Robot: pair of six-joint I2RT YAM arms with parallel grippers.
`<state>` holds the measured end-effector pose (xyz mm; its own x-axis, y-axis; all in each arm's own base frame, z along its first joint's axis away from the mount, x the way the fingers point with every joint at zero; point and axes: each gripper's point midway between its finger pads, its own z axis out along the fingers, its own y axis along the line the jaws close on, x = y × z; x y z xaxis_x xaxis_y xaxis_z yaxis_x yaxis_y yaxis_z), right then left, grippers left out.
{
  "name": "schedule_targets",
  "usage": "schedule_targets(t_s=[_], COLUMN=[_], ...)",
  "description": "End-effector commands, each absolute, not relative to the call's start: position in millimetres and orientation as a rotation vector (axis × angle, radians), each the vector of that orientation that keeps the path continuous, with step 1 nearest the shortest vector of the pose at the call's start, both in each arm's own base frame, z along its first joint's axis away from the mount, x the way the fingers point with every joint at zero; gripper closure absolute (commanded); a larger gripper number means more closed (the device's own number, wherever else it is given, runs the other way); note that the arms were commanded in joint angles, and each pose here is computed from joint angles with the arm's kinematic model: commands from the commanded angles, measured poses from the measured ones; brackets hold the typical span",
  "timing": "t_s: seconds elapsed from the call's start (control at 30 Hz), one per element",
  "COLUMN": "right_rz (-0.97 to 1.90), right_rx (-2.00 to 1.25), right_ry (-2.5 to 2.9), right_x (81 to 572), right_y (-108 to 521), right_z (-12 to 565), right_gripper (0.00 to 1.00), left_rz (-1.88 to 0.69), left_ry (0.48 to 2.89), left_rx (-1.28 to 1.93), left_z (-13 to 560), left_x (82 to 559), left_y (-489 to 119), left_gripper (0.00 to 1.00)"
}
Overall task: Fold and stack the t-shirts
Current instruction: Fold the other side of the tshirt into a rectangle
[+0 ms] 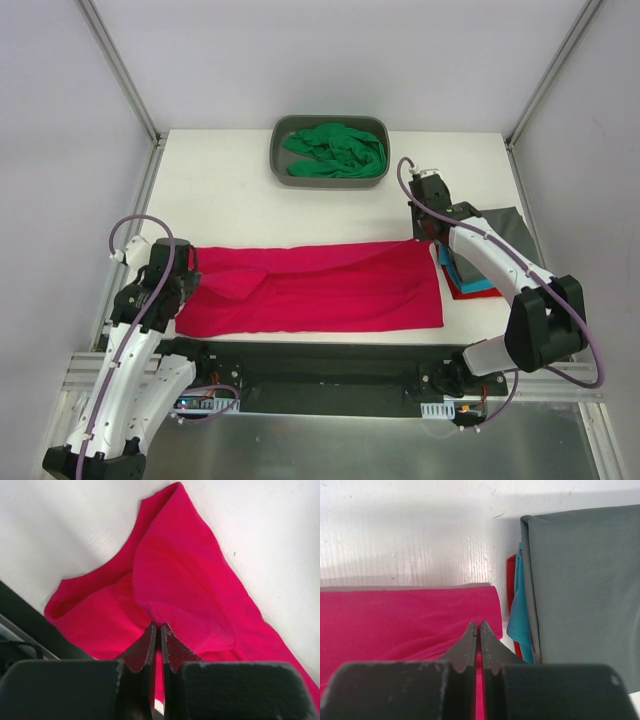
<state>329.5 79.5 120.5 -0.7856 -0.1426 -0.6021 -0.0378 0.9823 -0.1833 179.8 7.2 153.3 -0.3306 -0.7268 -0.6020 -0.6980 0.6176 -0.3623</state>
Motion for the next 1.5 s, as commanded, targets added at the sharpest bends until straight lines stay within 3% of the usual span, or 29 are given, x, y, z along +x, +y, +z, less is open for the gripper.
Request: schedule_targets(t_s=[0.0, 0.73, 0.9, 0.97, 1.0, 1.03, 1.3, 1.47], right_rz=[-0.212, -0.271, -0.246, -0.242, -0.238, -0.231, 0.108, 0.305], right_rx=[-0.127, -0.047, -0.025, -0.011, -0.002, 0.0, -0.173, -0.396], right_ry=[2.469, 2.57, 2.619, 2.622, 2.619, 2.616, 2.519, 2.433], right_x=[325.9, 295.3, 282.4, 280.1, 280.3, 280.3, 283.9, 267.3], right_y=[79.2, 64.4, 66.6, 66.4, 66.8, 67.4, 127.9, 178.7], right_z=[122.8, 80.8, 67.2, 64.8, 66.0, 67.0, 96.8, 116.2], right_gripper=[0.99, 0.99, 0.9, 0.75, 0.6, 0.55, 0.36, 0.33], left_rz=[-0.013, 0.058, 0.089, 0.098, 0.098, 0.09, -0.011, -0.023], left_ry=[2.078, 2.118, 2.136, 2.141, 2.144, 2.146, 2.104, 2.088], left_rx=[-1.157, -1.332, -1.353, -1.361, -1.36, -1.36, -1.333, -1.293], left_z=[152.2, 103.0, 96.9, 94.9, 94.6, 94.1, 100.1, 108.4], left_x=[161.5, 132.1, 131.6, 132.2, 133.3, 135.3, 170.8, 208.4], left_y=[13.9, 17.1, 17.5, 17.4, 16.9, 15.4, 4.1, -1.3], left_gripper=[1.0, 1.0, 1.0, 1.0, 1.0, 1.0, 1.0, 1.0])
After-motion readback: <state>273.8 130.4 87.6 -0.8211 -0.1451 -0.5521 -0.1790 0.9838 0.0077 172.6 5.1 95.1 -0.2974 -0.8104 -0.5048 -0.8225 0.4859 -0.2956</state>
